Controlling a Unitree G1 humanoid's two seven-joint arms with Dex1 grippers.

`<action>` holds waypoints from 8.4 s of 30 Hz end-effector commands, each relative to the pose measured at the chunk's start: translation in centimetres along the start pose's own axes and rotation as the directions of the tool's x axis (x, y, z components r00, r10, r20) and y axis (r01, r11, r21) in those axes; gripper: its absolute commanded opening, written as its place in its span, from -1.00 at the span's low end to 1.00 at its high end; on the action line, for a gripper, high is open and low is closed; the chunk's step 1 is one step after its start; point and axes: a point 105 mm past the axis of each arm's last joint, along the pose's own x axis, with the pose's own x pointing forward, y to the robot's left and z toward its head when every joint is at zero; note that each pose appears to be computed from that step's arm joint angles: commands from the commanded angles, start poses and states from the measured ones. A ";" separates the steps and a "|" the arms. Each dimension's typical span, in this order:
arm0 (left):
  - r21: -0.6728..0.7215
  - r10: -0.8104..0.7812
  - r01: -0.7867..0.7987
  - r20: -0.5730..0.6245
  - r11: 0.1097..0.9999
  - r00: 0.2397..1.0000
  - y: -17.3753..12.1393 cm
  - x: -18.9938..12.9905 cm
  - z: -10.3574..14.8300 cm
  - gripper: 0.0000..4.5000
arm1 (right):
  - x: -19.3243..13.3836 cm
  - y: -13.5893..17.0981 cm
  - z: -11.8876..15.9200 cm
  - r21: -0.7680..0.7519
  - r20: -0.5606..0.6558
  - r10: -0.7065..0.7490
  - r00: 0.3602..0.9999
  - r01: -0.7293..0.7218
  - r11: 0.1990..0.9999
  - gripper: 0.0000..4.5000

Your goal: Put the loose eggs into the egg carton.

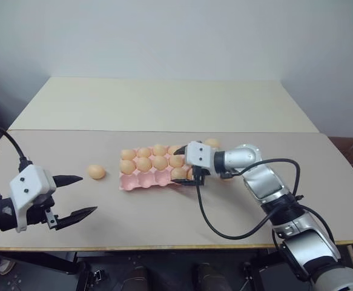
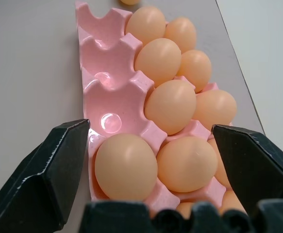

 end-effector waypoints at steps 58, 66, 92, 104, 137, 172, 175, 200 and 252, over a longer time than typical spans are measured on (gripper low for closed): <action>0.080 -0.174 0.160 0.233 0.984 0.957 -0.9 1.6 4.7 1.00 | -10.2 -1.4 -9.2 0.322 -0.415 -0.097 0.905 0.246 0.914 0.98; 0.086 -0.171 0.155 0.220 0.984 0.960 -0.9 1.6 4.5 1.00 | -8.9 -1.4 -10.2 0.349 -0.414 -0.105 0.904 0.264 0.899 0.57; 0.037 -0.038 0.035 0.102 0.999 0.994 0.1 0.3 1.9 1.00 | -1.2 -1.5 3.6 0.171 -0.012 -0.083 0.996 0.084 0.982 -0.19; 0.028 -0.022 0.019 0.099 0.999 0.995 -0.2 -0.1 1.6 1.00 | 2.6 0.8 3.9 0.091 0.009 0.024 1.000 -0.025 0.996 0.33; 0.097 -0.146 0.127 0.226 0.987 0.963 0.4 1.7 4.1 1.00 | -16.4 2.5 -0.3 0.267 -0.255 -0.132 0.958 0.201 0.942 0.98; 0.102 -0.132 0.115 0.184 0.988 0.974 0.5 2.2 3.6 1.00 | -5.1 -10.5 -5.5 0.154 -0.294 -0.330 0.897 0.385 0.910 0.98; 0.101 -0.129 0.112 0.182 0.989 0.975 0.5 2.2 3.5 1.00 | -4.7 -10.8 -6.2 0.167 -0.310 -0.334 0.890 0.396 0.903 0.98; 0.104 -0.139 0.123 0.167 0.987 0.976 0.4 2.3 3.4 1.00 | -2.9 -10.8 -9.5 0.343 -0.371 -0.390 0.843 0.514 0.786 0.98; 0.092 -0.126 0.113 0.156 0.989 0.980 0.2 1.9 3.0 1.00 | -2.2 -11.5 -7.8 0.250 -0.288 -0.436 0.852 0.507 0.825 -0.07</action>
